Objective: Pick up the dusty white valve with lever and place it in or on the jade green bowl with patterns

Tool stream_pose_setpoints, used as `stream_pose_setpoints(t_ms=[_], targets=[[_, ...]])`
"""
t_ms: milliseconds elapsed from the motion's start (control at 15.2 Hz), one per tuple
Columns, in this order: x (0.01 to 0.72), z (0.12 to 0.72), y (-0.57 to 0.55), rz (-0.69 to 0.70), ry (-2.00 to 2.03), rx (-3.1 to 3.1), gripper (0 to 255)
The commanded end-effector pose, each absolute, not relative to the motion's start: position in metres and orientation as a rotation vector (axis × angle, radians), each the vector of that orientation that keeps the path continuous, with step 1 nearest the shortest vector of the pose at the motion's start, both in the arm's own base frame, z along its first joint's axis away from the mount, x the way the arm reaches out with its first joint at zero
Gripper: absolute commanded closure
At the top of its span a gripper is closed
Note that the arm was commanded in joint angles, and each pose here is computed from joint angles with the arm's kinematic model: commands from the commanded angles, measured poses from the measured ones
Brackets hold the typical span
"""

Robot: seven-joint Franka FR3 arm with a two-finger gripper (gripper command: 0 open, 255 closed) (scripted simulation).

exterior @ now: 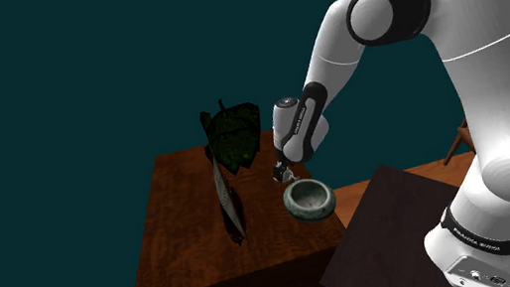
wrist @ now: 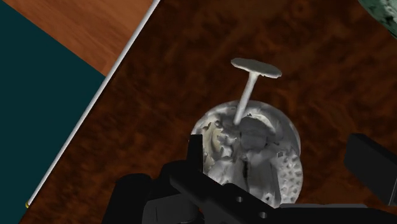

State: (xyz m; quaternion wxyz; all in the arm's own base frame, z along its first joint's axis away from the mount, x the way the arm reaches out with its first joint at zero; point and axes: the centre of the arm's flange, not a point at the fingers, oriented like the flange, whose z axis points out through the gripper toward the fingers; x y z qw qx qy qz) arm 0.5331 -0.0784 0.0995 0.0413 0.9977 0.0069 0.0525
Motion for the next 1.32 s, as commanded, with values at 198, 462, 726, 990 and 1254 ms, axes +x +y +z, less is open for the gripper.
stream_pose_setpoints(t_ms=[198, 462, 726, 990, 1254], targets=[[0.533, 0.099, -0.078, 0.161, 0.021, 3.055, 255], [0.533, 0.099, -0.078, 0.161, 0.021, 3.055, 255], [0.533, 0.1, -0.078, 0.161, 0.021, 3.055, 255], [0.533, 0.115, -0.078, 0.161, 0.021, 3.055, 255], [0.533, 0.136, -0.078, 0.161, 0.021, 3.055, 255]])
